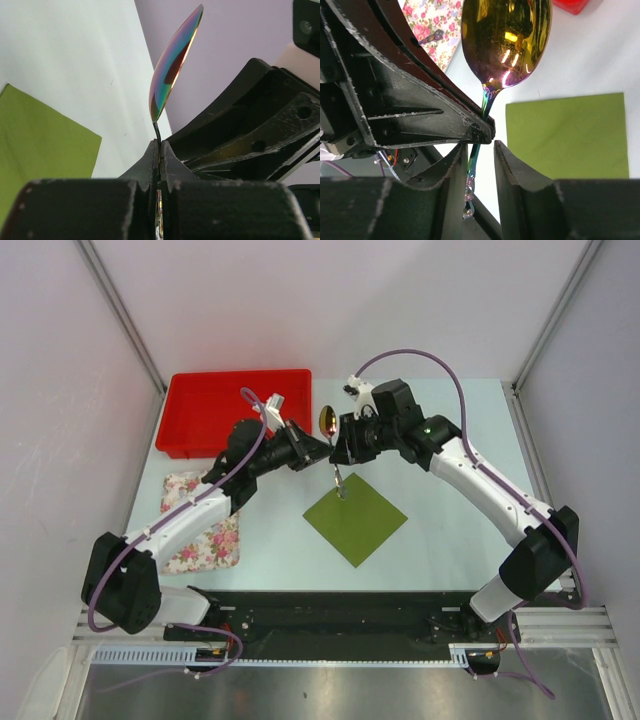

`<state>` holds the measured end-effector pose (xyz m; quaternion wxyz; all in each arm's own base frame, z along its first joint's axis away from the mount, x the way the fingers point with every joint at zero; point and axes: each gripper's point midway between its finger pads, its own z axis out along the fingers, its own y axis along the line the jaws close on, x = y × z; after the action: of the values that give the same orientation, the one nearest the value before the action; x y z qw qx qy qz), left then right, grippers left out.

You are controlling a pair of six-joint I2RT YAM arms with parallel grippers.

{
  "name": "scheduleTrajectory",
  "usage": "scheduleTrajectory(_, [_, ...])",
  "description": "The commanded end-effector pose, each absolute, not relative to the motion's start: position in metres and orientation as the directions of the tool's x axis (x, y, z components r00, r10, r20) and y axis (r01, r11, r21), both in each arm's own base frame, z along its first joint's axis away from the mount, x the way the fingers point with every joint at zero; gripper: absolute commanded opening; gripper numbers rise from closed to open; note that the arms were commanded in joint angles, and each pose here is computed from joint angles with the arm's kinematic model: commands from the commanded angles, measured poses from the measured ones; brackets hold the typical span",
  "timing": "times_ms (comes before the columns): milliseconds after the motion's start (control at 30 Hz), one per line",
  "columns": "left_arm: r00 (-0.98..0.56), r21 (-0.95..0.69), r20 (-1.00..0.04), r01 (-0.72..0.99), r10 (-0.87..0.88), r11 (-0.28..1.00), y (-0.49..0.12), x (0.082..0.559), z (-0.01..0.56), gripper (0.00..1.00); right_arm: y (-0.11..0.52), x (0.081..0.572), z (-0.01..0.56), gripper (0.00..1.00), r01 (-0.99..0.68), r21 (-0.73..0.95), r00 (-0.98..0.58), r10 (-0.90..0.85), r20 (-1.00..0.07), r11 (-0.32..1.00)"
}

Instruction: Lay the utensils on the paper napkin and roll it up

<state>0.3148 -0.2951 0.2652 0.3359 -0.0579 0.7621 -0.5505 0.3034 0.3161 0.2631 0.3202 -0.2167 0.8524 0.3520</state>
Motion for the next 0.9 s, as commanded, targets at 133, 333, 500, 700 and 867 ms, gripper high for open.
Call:
scheduleTrajectory(133, [-0.735,-0.866,-0.492,0.357,-0.467,0.350,-0.304,0.319,0.293,0.00,0.317,0.313,0.261,0.18,-0.585,0.461,-0.693,-0.115,-0.712,0.667])
scheduleTrajectory(333, [-0.747,-0.863,-0.488,0.338,-0.451,0.374,-0.302,0.320,0.281,0.36,0.310,0.320,0.260,0.00,-0.561,0.476,-0.708,-0.094,-0.700,0.677])
scheduleTrajectory(500, [-0.700,-0.810,-0.561,0.352,-0.442,0.470,-0.257,0.338,0.272,0.92,0.282,0.338,0.224,0.00,-0.478,0.490,-0.760,-0.063,-0.647,0.729])
scheduleTrajectory(700, [-0.513,-0.628,-0.764,0.450,-0.392,0.635,-0.188,0.353,0.294,1.00,0.260,0.341,0.171,0.00,-0.358,0.468,-0.799,-0.005,-0.601,0.808])
scheduleTrajectory(867, [-0.448,-0.569,-0.800,0.356,-0.399,0.741,-0.148,0.354,0.297,1.00,0.262,0.315,0.136,0.00,-0.274,0.431,-0.823,0.022,-0.567,0.860])
